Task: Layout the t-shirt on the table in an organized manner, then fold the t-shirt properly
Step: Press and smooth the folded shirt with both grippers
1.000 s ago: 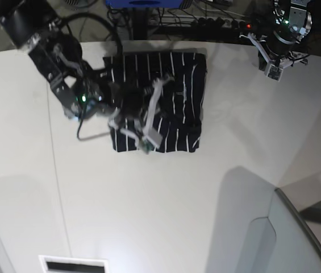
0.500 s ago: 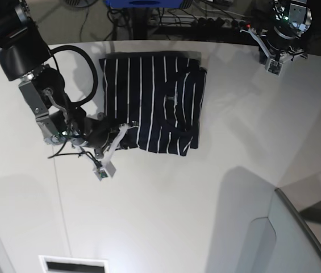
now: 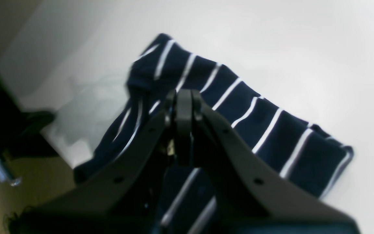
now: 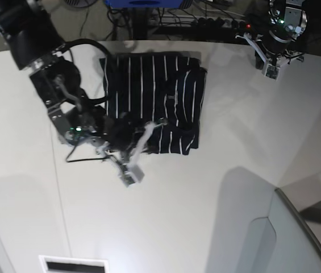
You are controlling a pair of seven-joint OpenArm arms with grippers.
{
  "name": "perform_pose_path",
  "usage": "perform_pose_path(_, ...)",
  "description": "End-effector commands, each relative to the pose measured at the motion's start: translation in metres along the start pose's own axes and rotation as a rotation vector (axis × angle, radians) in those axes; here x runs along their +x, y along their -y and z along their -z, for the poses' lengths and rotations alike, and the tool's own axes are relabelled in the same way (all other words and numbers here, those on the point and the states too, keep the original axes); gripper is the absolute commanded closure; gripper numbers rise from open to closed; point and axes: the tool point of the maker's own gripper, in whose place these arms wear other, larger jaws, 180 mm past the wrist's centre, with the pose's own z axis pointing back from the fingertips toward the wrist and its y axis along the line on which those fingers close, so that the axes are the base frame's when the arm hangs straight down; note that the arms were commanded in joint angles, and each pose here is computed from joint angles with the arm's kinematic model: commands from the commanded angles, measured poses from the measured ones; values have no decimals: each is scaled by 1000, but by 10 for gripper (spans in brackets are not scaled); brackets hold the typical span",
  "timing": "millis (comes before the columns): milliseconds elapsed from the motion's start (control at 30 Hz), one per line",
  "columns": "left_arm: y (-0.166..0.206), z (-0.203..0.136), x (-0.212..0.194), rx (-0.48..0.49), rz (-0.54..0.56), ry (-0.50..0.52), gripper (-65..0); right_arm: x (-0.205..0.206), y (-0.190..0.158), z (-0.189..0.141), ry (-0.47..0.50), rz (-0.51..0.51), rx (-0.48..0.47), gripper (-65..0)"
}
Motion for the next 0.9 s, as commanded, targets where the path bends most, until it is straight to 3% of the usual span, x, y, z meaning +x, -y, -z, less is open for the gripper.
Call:
perform_pose_path(0,-4,1,11,7,7,30,0,26,-13,6,57,-12,31,0)
perform_pose_path(200,6,14,33,4,-46,74,0,18,-23,57,-53,-4,0,0)
perform_pose_path(400,31,40,55,-34,-117,99,0,9,-30,72,-56,-29,5,0)
perform_pose_path(667,127,52,54,-261,22,62,0,-7,0,88,-59,3,-56,0)
perform_pose_path(867,147,49,26,-280,196,6,0,5,23,92,-34,2,-102,0)
